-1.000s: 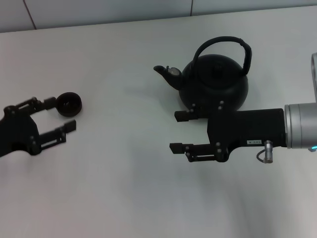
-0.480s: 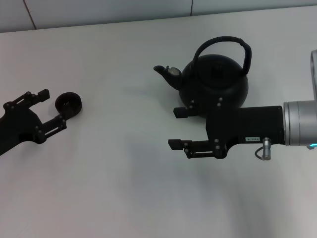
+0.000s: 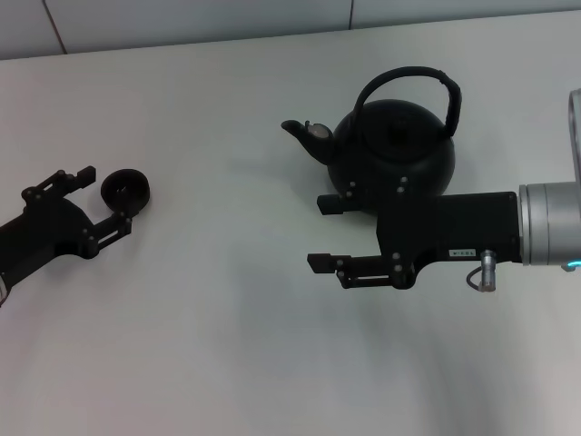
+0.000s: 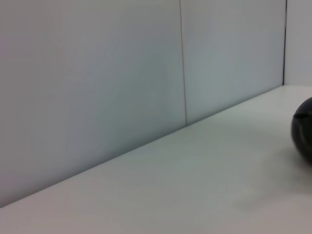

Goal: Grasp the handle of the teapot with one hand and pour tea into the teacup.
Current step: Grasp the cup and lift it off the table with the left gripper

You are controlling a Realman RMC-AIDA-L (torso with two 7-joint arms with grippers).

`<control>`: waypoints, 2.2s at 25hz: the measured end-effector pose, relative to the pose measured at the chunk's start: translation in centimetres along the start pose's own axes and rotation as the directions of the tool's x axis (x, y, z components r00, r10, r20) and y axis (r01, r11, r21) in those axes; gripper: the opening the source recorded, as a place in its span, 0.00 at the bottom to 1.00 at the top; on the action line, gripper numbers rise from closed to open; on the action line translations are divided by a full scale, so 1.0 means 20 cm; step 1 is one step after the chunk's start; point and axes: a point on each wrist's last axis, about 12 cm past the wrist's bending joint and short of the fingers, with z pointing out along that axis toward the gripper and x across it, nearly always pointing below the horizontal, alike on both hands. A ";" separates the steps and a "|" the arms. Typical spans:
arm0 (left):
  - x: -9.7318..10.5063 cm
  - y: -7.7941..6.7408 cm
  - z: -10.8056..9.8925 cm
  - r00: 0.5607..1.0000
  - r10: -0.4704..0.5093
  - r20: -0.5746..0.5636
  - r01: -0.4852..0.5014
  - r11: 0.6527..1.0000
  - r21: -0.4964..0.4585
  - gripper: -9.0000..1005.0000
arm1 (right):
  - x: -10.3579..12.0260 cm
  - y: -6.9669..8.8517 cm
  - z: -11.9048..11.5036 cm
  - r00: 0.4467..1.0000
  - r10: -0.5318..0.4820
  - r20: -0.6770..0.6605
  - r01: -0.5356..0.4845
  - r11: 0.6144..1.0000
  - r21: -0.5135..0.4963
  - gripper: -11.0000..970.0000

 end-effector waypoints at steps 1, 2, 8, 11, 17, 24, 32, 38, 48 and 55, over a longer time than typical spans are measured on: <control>0.00 0.01 0.01 1.000 0.006 -0.009 -0.006 1.000 -0.006 0.75 | 0.00 0.00 0.00 1.000 0.000 0.000 0.000 1.000 0.000 0.70; 0.00 0.01 0.01 1.000 0.006 -0.009 -0.006 1.000 -0.006 0.75 | 0.00 0.00 0.00 1.000 0.000 0.000 0.000 1.000 0.000 0.70; 0.01 0.02 0.03 0.999 0.018 -0.039 -0.018 1.000 -0.023 0.75 | 0.00 -0.01 0.00 1.000 -0.003 0.000 0.003 1.000 0.002 0.69; 0.02 0.02 0.03 0.998 0.031 -0.062 -0.033 0.999 -0.036 0.75 | 0.00 -0.01 0.01 1.000 -0.003 -0.001 0.003 1.000 0.002 0.69; 0.02 0.02 0.05 0.996 0.042 -0.077 -0.044 0.999 -0.025 0.75 | -0.01 -0.01 0.01 1.000 -0.005 -0.001 0.005 1.000 0.001 0.69; 0.01 0.02 0.06 0.996 0.052 -0.077 -0.053 0.998 -0.020 0.75 | -0.01 -0.01 0.01 1.000 -0.005 -0.001 0.005 1.000 0.002 0.69; -0.01 0.03 0.09 0.995 0.060 -0.075 -0.061 0.998 -0.012 0.75 | -0.01 -0.01 0.01 1.000 -0.005 -0.001 0.005 1.000 0.004 0.69; -0.01 0.03 0.11 0.993 0.074 -0.096 -0.075 0.997 -0.006 0.74 | -0.01 -0.02 0.01 1.000 -0.004 -0.002 0.004 1.000 0.011 0.69; -0.01 0.03 0.11 0.992 0.075 -0.104 -0.077 0.997 -0.010 0.73 | -0.01 -0.02 0.01 1.000 -0.006 -0.002 0.006 1.000 0.012 0.69; -0.01 0.03 0.12 0.991 0.079 -0.104 -0.080 0.997 -0.009 0.72 | -0.01 -0.02 0.01 1.000 -0.007 -0.002 0.007 1.000 0.012 0.69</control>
